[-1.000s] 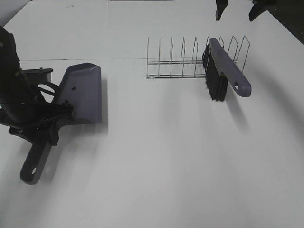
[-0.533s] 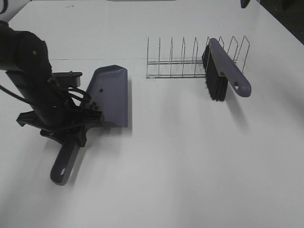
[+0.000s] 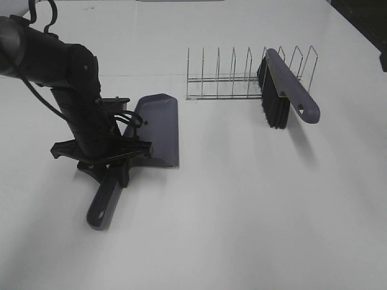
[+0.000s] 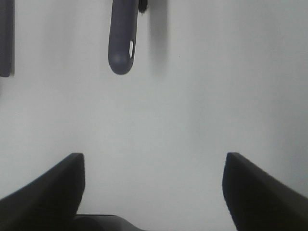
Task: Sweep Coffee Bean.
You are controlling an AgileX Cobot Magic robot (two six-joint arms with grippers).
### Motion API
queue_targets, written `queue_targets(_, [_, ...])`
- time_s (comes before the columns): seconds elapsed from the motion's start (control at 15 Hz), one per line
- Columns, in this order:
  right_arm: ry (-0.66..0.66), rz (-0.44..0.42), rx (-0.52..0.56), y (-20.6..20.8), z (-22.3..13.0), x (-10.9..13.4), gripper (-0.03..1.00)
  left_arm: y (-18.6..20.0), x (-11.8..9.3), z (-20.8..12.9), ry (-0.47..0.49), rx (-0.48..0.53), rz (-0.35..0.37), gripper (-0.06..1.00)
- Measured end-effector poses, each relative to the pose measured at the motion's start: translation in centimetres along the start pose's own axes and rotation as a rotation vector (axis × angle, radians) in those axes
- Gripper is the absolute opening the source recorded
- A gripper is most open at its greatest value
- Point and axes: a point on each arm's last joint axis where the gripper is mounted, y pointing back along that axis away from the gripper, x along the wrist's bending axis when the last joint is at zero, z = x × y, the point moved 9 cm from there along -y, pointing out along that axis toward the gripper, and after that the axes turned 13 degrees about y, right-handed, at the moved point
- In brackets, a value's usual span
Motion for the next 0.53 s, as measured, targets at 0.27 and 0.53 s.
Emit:
queue_targets(0.27, [-0.007,0.006,-0.139,4.3,-4.0,0.1,0.69,0.2,0.2,-0.7,0.009,0.034,0.014,0.59])
queue_targets(0.53, [0.001,0.011,-0.254,6.5,-8.7,0.3,0.69,8.8,0.7,-1.2,-0.047,-0.074,0.022,0.76])
